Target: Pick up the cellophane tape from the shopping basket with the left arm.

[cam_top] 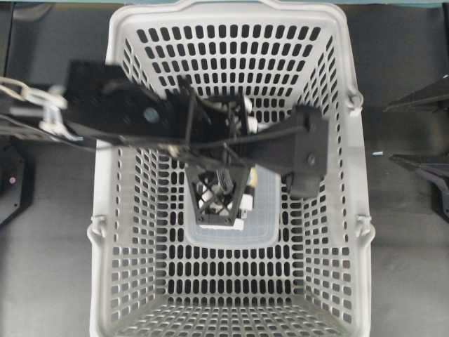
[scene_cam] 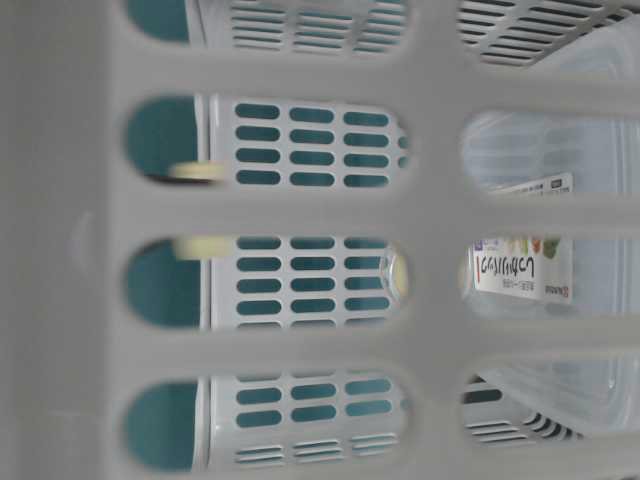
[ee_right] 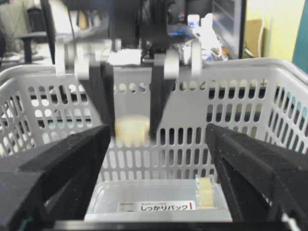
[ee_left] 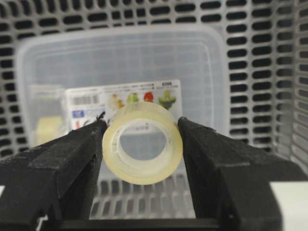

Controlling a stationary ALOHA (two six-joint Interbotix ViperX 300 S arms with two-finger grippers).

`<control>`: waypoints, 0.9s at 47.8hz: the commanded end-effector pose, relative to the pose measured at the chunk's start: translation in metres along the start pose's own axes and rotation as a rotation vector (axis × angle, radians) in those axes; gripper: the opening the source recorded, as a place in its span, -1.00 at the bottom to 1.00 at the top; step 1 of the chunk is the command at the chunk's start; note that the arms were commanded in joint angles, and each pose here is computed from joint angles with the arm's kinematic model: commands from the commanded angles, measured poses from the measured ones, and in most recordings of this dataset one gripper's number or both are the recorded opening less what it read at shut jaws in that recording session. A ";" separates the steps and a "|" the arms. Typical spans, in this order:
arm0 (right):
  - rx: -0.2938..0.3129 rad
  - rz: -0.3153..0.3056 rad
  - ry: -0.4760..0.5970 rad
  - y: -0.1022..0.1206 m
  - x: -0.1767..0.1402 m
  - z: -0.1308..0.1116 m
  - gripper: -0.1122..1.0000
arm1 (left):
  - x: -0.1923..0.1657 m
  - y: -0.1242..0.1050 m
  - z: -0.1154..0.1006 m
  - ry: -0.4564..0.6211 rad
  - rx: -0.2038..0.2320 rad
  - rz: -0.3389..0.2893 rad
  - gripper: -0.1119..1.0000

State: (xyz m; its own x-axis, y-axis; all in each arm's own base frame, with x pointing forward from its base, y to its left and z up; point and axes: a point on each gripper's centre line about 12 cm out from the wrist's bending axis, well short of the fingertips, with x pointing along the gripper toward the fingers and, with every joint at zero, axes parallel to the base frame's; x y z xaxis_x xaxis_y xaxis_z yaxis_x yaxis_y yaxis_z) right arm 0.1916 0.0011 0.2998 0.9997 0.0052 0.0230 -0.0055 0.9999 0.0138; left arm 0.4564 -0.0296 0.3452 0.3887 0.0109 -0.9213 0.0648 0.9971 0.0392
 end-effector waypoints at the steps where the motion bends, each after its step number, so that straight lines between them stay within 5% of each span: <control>1: 0.005 -0.002 -0.029 0.000 0.001 0.009 0.60 | -0.042 0.006 0.007 -0.042 -0.016 0.009 0.10; 43: 0.003 -0.001 -0.038 0.000 -0.001 0.012 0.60 | -0.028 0.007 0.003 0.020 -0.022 0.010 0.10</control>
State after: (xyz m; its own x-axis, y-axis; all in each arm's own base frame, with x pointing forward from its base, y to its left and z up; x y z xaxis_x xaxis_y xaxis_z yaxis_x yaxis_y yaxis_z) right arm 0.1889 0.0010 0.3027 0.9993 0.0050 0.0383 -0.0056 0.9999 0.0153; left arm 0.4510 -0.0234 0.3633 0.3473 0.0208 -0.9375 0.0420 0.9984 0.0377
